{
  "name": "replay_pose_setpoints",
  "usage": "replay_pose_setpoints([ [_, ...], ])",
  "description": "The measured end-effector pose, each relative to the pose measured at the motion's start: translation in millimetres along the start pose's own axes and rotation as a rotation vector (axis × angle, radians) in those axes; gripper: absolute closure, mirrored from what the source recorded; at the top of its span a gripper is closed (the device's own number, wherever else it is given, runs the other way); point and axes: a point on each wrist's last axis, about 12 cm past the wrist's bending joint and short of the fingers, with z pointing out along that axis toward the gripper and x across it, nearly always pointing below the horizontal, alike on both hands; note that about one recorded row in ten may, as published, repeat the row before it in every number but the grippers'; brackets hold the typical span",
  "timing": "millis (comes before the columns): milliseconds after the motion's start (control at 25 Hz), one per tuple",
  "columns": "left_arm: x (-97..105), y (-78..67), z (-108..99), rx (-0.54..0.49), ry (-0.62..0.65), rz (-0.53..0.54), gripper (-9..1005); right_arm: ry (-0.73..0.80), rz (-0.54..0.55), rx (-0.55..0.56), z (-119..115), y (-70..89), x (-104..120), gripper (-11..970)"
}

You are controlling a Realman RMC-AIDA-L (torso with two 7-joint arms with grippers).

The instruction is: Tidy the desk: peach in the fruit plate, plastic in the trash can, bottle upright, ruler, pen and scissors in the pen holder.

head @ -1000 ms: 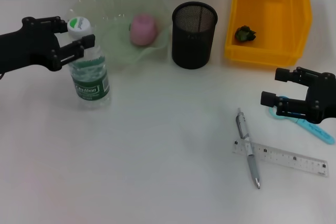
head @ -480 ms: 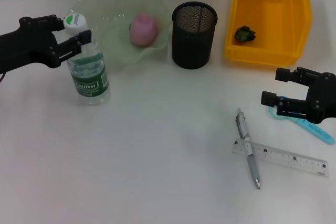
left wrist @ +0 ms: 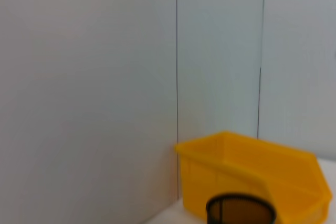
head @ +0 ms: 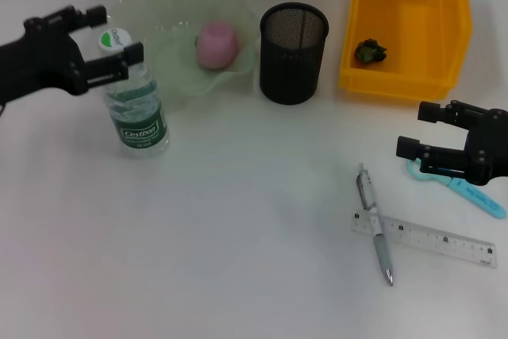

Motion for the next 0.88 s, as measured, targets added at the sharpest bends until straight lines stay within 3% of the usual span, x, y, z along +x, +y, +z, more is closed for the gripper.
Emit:
replay_pose_setpoints([
  [160, -14, -9.2, -17, 0.043, -0.136, 0.005, 239, -0.011, -0.002, 0.005, -4, 0.0, -4, 129],
  [240, -19, -20.9, -26, 0.119, -0.212, 0.018, 191, -0.021, 0.003, 0.007, -8, -0.3, -11, 129],
  [280, -18, -35.7, -30, 0.220, -0.250, 0.033, 167, -0.020, 0.007, 0.006, -13, -0.7, -20, 129],
  [360, -15, -42.0, -29, 0.263, -0.252, 0.039, 167, -0.012, 0.005, 0.011, -17, -1.2, -28, 129],
  [440, -5, -58.9, -21, 0.371, -0.222, 0.045, 167, 0.022, 0.007, 0.024, -24, -2.7, -44, 130],
  [480, 1, -67.1, -16, 0.418, -0.198, 0.045, 167, 0.098, 0.011, 0.046, -29, -3.1, -63, 130],
  [520, 9, -75.4, -9, 0.464, -0.163, 0.041, 167, 0.098, 0.011, 0.046, -29, -3.1, -63, 130],
  [560, 15, -80.6, -4, 0.489, -0.131, 0.034, 167, 0.237, 0.040, 0.103, -30, -3.4, -86, 130],
  [640, 29, -90.5, 7, 0.526, -0.065, 0.008, 167, 0.314, 0.060, 0.151, -29, -3.8, -99, 129],
  [680, 39, -96.4, 16, 0.538, -0.020, -0.021, 167, 0.483, 0.105, 0.252, -25, -2.6, -119, 129],
  [720, 39, -96.4, 16, 0.538, -0.020, -0.021, 167, 0.483, 0.105, 0.252, -25, -2.6, -119, 129],
  [880, 52, -104.9, 32, 0.563, 0.042, -0.067, 167, 0.845, 0.119, 0.491, 5, 1.3, -146, 131],
])
